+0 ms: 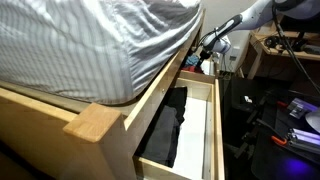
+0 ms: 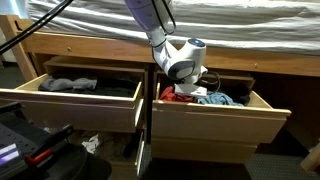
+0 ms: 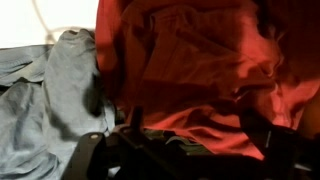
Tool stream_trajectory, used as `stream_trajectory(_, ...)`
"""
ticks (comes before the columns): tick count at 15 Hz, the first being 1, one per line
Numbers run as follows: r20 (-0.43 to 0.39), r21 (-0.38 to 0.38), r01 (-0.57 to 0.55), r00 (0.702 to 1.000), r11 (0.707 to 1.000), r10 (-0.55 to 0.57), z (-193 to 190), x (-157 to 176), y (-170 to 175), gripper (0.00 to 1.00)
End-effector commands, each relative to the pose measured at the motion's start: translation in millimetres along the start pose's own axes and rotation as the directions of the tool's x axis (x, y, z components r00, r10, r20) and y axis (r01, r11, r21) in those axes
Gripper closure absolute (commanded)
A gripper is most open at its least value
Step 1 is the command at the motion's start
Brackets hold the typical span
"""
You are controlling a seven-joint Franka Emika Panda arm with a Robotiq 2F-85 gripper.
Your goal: Remove the red shirt from the right drawer and put it in the left drawer
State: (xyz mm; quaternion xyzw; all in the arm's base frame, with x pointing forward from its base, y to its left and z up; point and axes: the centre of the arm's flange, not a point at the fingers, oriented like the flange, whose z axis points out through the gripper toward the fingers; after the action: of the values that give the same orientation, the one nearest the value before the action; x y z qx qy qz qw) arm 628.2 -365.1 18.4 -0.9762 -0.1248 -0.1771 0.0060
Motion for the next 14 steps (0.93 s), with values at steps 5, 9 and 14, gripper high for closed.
stream_trajectory(5,0.069,0.084,0.032,0.997,0.996,-0.038,11,10,-22,0.0)
stream_trajectory(9,0.065,0.084,0.029,0.997,0.996,-0.034,10,7,-18,0.25)
stream_trajectory(14,0.037,0.063,0.053,0.998,0.997,-0.056,6,-9,-5,0.56)
